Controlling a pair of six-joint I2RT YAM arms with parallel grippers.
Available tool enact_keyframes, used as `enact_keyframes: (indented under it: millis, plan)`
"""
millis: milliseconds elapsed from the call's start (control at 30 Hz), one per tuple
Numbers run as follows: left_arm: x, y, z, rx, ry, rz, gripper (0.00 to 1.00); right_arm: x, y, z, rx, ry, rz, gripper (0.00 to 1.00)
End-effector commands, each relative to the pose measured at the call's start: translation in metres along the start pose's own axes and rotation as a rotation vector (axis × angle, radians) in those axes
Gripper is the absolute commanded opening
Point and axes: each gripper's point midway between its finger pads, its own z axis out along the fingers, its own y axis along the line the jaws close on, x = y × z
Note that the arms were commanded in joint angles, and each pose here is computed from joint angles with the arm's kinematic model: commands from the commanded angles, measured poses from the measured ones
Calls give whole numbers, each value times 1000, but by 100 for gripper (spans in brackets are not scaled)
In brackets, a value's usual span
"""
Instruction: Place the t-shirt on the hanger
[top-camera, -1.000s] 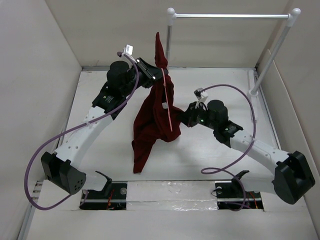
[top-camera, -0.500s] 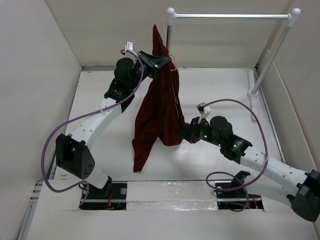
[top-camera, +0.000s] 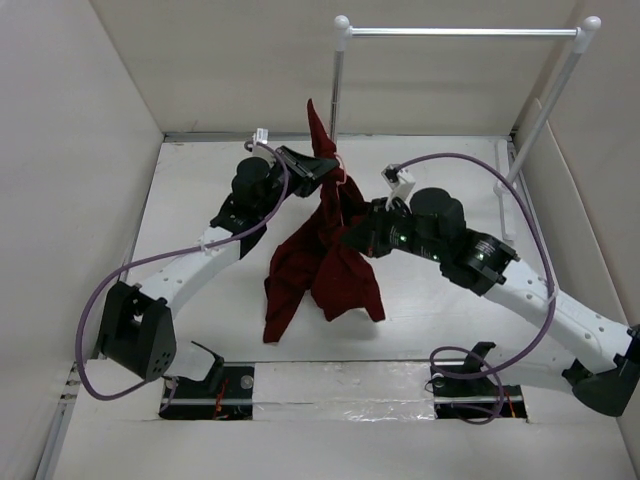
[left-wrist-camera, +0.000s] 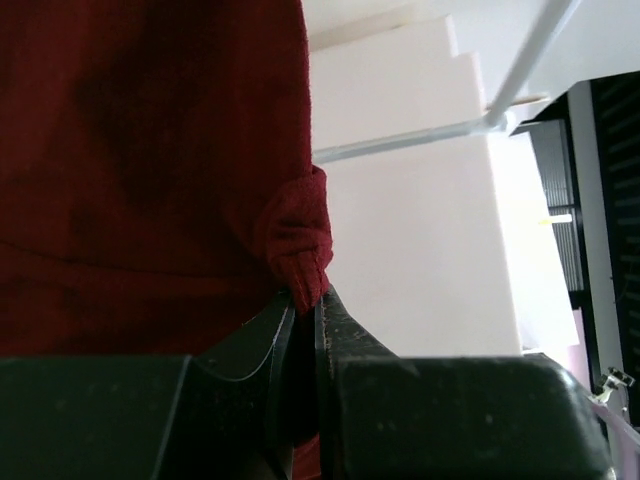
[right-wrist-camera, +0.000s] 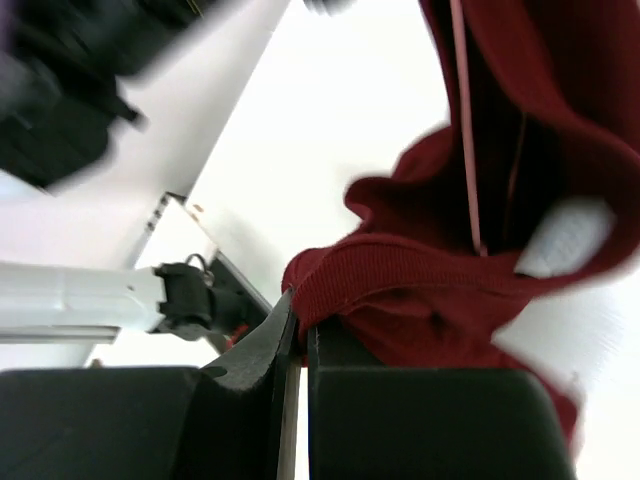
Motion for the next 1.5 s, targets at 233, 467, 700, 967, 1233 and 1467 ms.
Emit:
enact_keyframes:
  millis: [233, 467, 700, 967, 1233, 1467]
  plan:
    - [37, 17, -50, 43, 141, -77, 0, 58, -10, 45, 105, 247, 49, 0]
    - [64, 76, -78, -51, 244, -197, 0, 111, -17, 49, 154, 321, 97, 7]
    - [86, 113, -95, -147, 328, -196, 0, 115, -22, 52, 194, 312, 134, 44]
    - [90, 124, -90, -176, 355, -188, 0, 95, -24, 43, 229, 227, 140, 46]
    - [86, 118, -84, -172, 353, -169, 0, 77, -28, 58, 272, 161, 110, 7]
    - [84, 109, -86, -160, 343, -164, 0, 79, -44, 68, 328, 132, 77, 24]
